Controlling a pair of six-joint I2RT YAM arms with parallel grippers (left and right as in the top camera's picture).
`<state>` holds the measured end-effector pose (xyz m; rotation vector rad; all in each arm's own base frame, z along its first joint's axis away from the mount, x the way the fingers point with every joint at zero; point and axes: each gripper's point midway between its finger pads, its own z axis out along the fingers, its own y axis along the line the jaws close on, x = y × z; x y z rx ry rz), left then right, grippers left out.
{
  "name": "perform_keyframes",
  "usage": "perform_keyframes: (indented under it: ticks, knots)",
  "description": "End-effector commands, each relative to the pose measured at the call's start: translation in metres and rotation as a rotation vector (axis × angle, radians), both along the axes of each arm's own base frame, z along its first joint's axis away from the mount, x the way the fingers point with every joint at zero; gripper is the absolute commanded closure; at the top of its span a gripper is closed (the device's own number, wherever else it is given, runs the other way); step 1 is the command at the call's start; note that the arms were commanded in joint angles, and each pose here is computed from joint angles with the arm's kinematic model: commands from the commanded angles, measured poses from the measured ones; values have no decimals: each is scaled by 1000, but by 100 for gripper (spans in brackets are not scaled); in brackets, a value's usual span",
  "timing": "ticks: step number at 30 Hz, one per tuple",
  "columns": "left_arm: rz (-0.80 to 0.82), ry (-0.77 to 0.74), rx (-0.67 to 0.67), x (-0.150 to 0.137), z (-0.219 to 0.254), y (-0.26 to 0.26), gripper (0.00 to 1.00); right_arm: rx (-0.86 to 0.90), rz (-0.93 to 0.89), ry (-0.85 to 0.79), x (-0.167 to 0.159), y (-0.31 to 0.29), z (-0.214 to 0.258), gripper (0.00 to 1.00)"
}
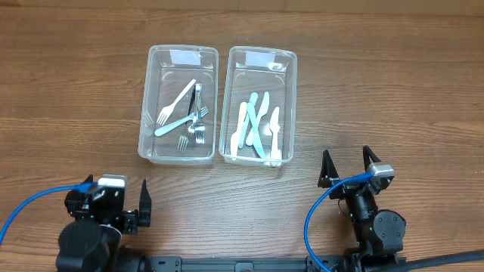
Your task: Pack container
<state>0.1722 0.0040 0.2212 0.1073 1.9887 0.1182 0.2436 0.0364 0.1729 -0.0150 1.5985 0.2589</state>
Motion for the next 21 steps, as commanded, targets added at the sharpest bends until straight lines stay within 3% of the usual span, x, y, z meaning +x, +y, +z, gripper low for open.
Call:
perform_keyframes:
  ticks: [1,6,12,16,18,21]
  knots:
    - [-107,-107,-88,12,-14,-22,0,-4,0,-6,0,0,-1,0]
    - [-192,-251,-121,42,-19,-37,0,-4,0,-6,0,0,-1,0]
    - [-93,-437,-81,67,-17,-19,0,-4,0,-6,0,0,-1,0]
    - [9,-430,-147,74,-42,-5,0,-4,0,-6,0,0,-1,0]
    - [69,-354,-212,74,-64,2,0,-4,0,-6,0,0,-1,0]
    - [39,-352,-207,74,-64,-3,0,-4,0,-5,0,0,-2,0]
